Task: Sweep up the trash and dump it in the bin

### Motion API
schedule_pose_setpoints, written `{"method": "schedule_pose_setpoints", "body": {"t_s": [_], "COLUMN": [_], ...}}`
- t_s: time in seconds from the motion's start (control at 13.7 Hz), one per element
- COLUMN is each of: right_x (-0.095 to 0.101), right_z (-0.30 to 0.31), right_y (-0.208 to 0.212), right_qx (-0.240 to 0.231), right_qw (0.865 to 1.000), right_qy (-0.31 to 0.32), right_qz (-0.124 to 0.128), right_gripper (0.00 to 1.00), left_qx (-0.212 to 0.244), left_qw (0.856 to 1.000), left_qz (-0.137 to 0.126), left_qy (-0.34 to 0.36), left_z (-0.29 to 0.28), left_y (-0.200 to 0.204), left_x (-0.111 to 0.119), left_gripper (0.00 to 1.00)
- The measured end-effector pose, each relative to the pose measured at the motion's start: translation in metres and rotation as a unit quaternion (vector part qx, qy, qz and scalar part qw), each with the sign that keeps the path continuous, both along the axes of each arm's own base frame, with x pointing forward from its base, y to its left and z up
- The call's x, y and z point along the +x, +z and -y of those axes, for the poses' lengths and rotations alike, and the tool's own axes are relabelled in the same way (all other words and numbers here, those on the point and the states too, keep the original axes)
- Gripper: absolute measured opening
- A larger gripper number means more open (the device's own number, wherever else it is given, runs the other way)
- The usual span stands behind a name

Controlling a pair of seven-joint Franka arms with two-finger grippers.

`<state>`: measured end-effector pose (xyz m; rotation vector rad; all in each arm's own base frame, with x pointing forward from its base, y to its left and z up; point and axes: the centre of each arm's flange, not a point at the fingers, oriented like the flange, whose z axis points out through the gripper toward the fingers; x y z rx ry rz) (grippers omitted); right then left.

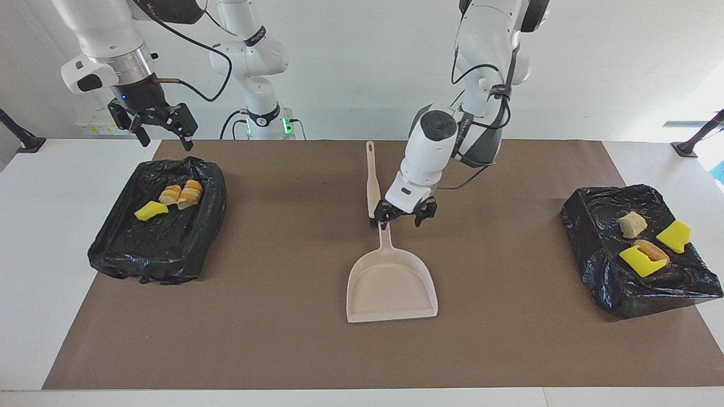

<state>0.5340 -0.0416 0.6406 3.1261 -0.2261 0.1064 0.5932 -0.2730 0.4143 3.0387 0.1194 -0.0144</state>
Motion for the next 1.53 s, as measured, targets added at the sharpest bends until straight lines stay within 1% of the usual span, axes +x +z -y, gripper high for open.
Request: {"method": "schedule_pose_setpoints", "body": {"t_s": [0.15,0.29,0.44,0.58,0.8,0.95,1.09,1.17,1.31,1.38,1.53], "right_x": [0.000,0.001,0.000,0.000,0.000,0.000,0.000,-0.001,-0.007,-0.008,-0.009], "right_z": [-0.006,-0.008,-0.008,-0.008,-0.006,-0.006,-0.008,-0.010,-0.013,-0.012,-0.009], "right_y": [0.000,0.000,0.000,0.000,0.000,0.001,0.001,0.000,-0.003,-0.003,-0.003], "right_qx": [0.000,0.000,0.000,0.000,0.000,0.000,0.001,0.001,0.003,0.003,0.003], "right_qw": [1.000,1.000,1.000,1.000,1.000,1.000,1.000,1.000,0.998,0.996,0.995], "right_qy": [0.005,0.007,0.007,0.007,0.006,0.006,0.010,0.023,0.065,0.080,0.097], "right_qz": [0.000,0.000,0.000,0.000,0.000,0.001,0.000,-0.005,-0.027,-0.032,-0.035], "right_gripper": [1.00,1.00,1.00,1.00,1.00,1.00,1.00,1.00,1.00,1.00,1.00], "left_qx": [0.005,0.006,0.005,0.003,0.001,0.019,0.029,0.030,0.032,0.032,0.034], "left_qw": [0.999,0.999,0.998,0.996,0.995,0.994,0.992,0.991,0.991,0.991,0.991], "left_qz": [-0.011,-0.015,-0.019,-0.018,-0.014,-0.012,-0.006,-0.004,0.000,0.002,-0.002], "left_qy": [-0.031,-0.047,-0.067,-0.088,-0.100,-0.111,-0.123,-0.128,-0.129,-0.131,-0.131], "left_z": [-0.051,-0.101,-0.142,-0.179,-0.228,-0.241,-0.241,-0.241,-0.242,-0.243,-0.246], "left_y": [0.004,0.006,0.009,0.025,0.072,0.103,0.128,0.139,0.160,0.170,0.187], "left_x": [0.015,0.028,0.034,0.035,0.020,0.006,-0.006,-0.012,-0.025,-0.032,-0.046], "left_gripper": [1.00,1.00,1.00,1.00,1.00,1.00,1.00,1.00,1.00,1.00,1.00]}}
